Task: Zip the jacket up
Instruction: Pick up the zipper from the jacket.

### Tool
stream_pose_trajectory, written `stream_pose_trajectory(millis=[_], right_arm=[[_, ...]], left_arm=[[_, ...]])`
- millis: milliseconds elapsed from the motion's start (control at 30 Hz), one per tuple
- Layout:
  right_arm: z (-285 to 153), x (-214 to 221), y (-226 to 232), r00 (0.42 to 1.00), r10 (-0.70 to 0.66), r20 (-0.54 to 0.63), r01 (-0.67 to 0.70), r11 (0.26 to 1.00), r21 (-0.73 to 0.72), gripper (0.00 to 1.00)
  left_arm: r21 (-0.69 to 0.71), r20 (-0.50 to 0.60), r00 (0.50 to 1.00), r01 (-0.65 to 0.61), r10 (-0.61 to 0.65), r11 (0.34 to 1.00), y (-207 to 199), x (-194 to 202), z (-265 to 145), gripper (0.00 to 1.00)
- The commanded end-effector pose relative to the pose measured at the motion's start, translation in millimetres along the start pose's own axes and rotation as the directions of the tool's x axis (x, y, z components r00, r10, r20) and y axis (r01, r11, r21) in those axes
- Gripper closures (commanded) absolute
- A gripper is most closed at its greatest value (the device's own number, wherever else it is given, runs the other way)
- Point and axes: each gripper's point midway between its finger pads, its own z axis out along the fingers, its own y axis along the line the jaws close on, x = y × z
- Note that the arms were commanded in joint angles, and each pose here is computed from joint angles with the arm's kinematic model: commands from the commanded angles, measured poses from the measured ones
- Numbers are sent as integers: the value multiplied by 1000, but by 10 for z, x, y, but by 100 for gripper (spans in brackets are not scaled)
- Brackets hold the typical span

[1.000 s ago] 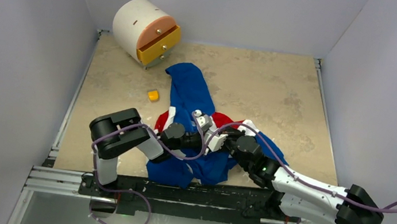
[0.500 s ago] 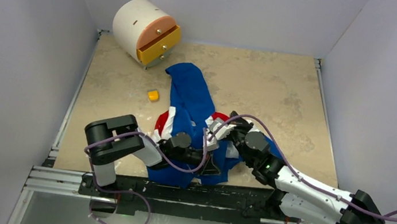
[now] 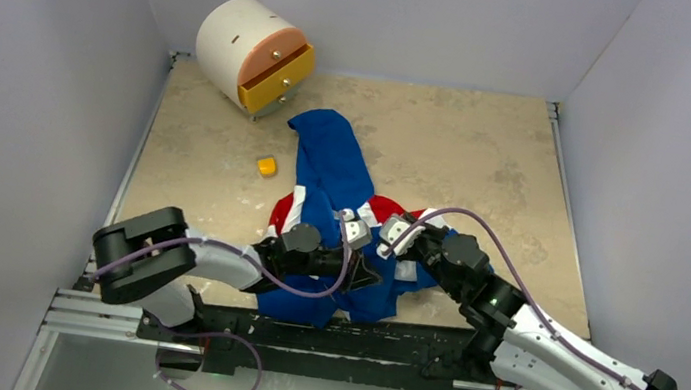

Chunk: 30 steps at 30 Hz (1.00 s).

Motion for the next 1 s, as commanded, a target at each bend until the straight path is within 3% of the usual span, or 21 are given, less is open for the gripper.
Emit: stream_pose_trajectory(millis=[0, 100, 333, 567, 733, 833, 967], right_arm=[[-87, 6, 166, 998, 70, -8, -70, 994, -88, 100], [-103, 18, 189, 996, 84, -5, -84, 992, -91, 100], [-105, -11, 226, 993, 122, 5, -120, 987, -105, 100], [-66, -8, 248, 994, 110, -17, -112, 985, -128, 100], [-36, -35, 255, 992, 122, -30, -125, 979, -159, 100], [-13, -45, 247, 992, 121, -40, -126, 978, -166, 100], [38, -76, 197, 989, 141, -45, -146, 978, -150, 100]], left_arm=[[-87, 72, 992, -96, 102, 992, 50, -389, -73, 79], [-93, 86, 988, -119, 127, 989, 1, -528, -128, 74], [-242, 140, 980, -102, 139, 965, 49, -751, -341, 27], [-494, 247, 968, 87, 44, 865, 423, -1031, -538, 23], [-492, 383, 922, 158, 50, 856, 449, -1220, -623, 20], [-476, 456, 889, 200, 45, 857, 448, -1250, -733, 12], [-502, 440, 896, 196, 54, 842, 482, -1274, -726, 13]])
